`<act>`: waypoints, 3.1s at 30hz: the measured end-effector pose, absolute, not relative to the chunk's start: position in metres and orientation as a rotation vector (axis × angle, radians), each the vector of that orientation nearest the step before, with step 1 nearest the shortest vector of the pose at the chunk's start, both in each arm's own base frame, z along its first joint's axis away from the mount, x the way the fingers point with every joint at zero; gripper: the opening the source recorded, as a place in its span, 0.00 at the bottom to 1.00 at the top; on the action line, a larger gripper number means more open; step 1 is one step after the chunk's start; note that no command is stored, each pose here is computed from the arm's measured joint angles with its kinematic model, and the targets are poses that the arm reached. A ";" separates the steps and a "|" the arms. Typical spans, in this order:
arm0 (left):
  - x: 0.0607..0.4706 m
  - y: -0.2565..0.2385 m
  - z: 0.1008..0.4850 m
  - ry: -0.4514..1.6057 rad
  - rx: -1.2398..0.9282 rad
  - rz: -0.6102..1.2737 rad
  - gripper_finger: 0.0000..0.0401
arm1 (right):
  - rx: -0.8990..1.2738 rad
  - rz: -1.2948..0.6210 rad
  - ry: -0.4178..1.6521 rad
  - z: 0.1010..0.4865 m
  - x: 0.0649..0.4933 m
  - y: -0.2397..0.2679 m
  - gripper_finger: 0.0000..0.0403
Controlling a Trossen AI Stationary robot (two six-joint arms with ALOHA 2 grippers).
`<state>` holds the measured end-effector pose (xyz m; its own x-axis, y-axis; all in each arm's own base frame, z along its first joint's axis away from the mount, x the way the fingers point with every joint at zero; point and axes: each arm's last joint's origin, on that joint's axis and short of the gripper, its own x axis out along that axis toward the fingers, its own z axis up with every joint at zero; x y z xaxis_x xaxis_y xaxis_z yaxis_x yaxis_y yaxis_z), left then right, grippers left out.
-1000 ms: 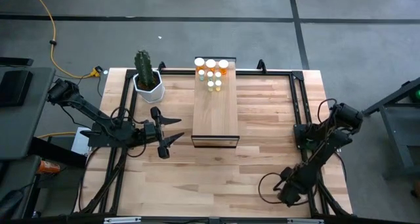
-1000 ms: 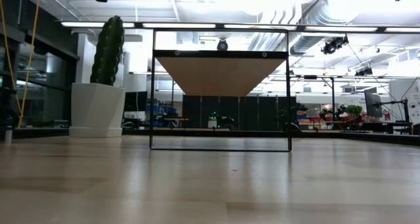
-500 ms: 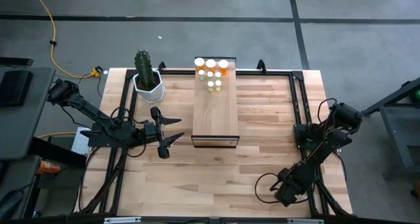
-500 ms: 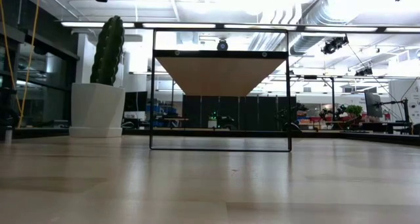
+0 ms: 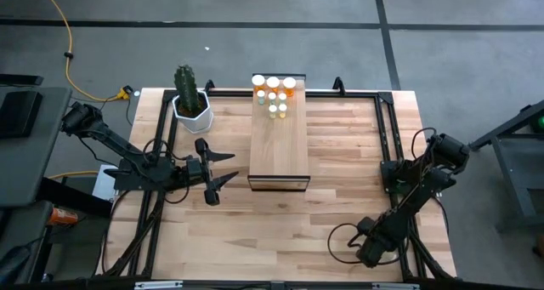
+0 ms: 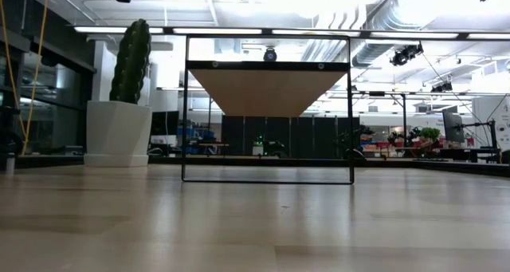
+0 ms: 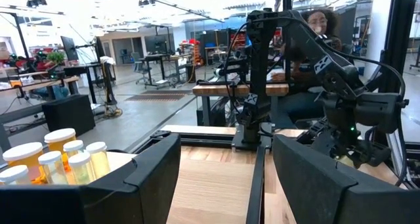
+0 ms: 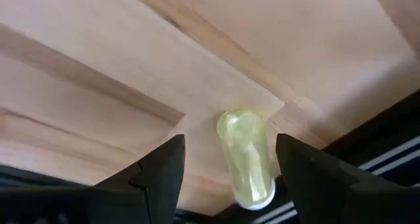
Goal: Pick and place medicine bottles onto shelf by color
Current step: Put the yellow pill bottle on the shelf aligned with the other yellow pill bottles
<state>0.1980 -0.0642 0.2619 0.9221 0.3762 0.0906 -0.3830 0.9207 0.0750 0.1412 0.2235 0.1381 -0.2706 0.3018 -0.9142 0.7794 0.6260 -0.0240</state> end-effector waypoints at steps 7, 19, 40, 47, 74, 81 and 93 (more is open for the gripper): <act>0.198 -0.064 0.262 -0.075 0.092 0.390 0.57 | 0.863 -0.608 1.837 0.138 0.141 0.223 0.58; 0.198 -0.064 0.262 -0.075 0.092 0.390 0.57 | 0.851 -0.623 1.840 0.138 0.140 0.221 0.41; 0.198 -0.064 0.262 -0.075 0.092 0.390 0.57 | 0.847 -0.615 1.841 0.138 0.140 0.221 0.21; 0.198 -0.064 0.262 -0.075 0.092 0.390 0.57 | 0.847 -0.615 1.841 0.138 0.140 0.221 0.21; 0.199 -0.065 0.256 -0.028 0.114 0.345 0.57 | 0.691 -0.155 1.609 0.204 0.194 0.213 0.21; 0.198 -0.068 0.258 -0.039 0.101 0.226 0.57 | 0.687 -0.087 1.151 0.274 0.195 0.183 0.21; 0.203 -0.062 0.269 -0.108 0.001 0.140 0.57 | 0.285 -0.089 0.452 0.347 0.225 0.113 0.21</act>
<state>0.2028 -0.0622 0.2690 0.9844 0.1393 0.1076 -0.1395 0.9902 -0.0061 0.2253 0.1125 0.3474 0.8966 -0.0217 -0.4423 0.1475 0.9565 0.2519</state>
